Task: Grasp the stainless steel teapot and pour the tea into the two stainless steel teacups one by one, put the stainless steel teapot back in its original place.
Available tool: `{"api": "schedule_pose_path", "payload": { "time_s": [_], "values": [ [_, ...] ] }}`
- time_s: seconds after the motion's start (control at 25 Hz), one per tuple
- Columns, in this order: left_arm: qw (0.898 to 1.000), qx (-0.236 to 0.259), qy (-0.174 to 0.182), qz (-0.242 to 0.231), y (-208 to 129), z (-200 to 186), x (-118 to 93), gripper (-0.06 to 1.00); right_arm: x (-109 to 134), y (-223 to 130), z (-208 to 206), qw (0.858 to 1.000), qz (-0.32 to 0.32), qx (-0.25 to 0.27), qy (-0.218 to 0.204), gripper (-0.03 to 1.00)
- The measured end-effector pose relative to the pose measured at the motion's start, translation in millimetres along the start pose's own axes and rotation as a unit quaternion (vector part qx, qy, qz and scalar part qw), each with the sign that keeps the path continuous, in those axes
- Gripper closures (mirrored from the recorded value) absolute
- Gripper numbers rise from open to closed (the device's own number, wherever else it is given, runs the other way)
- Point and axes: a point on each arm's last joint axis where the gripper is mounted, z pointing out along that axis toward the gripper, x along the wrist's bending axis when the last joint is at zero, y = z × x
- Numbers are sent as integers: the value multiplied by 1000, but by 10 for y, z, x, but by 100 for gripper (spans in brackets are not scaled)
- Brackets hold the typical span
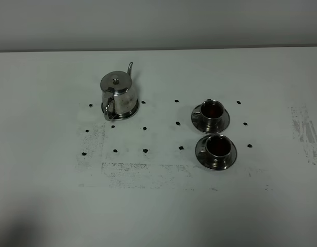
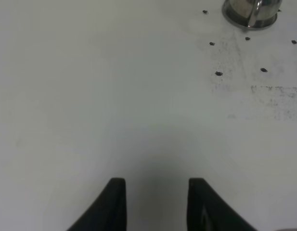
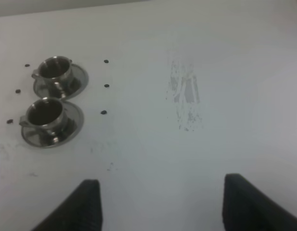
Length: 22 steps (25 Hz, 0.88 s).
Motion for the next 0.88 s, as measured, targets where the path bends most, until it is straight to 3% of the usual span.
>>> {"api": "schedule_pose_path", "payload": {
  "time_s": [0.88],
  "values": [
    [1000,1,-11,-5,-2,0,-19,64,0,0,0,1000,0,0,0,45]
  ]
}}
